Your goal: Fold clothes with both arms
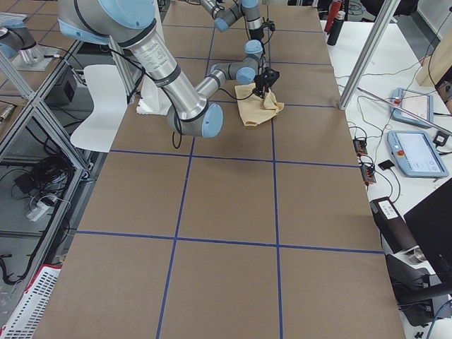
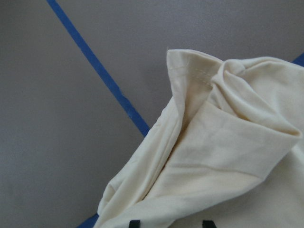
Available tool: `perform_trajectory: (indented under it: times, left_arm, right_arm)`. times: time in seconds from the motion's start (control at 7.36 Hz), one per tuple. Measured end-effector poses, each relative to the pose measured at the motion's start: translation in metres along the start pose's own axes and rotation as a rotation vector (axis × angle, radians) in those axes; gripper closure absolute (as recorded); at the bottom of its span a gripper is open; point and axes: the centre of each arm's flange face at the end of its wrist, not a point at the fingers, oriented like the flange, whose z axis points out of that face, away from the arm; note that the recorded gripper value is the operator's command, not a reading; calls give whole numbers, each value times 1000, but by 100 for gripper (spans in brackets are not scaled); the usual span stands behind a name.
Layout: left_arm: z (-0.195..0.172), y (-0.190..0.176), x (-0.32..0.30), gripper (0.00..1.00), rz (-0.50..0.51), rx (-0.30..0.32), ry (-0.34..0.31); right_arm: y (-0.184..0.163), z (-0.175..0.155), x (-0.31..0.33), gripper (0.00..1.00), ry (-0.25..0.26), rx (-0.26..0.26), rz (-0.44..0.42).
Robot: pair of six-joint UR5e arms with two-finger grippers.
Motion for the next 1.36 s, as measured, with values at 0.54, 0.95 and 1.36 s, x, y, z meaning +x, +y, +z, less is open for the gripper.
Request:
perform_trajectory:
  times: [0.54, 0.95, 1.36]
  left_arm:
    - [0, 1, 0, 1, -2, -1, 0]
    - [0, 1, 1, 1, -3, -1, 0]
    - [0, 1, 1, 1, -3, -1, 0]
  right_arm:
    - [-10, 4, 7, 42, -53, 31, 136]
    - [-7, 9, 13, 42, -39, 36, 145]
    - [-5, 11, 18, 39, -35, 38, 158]
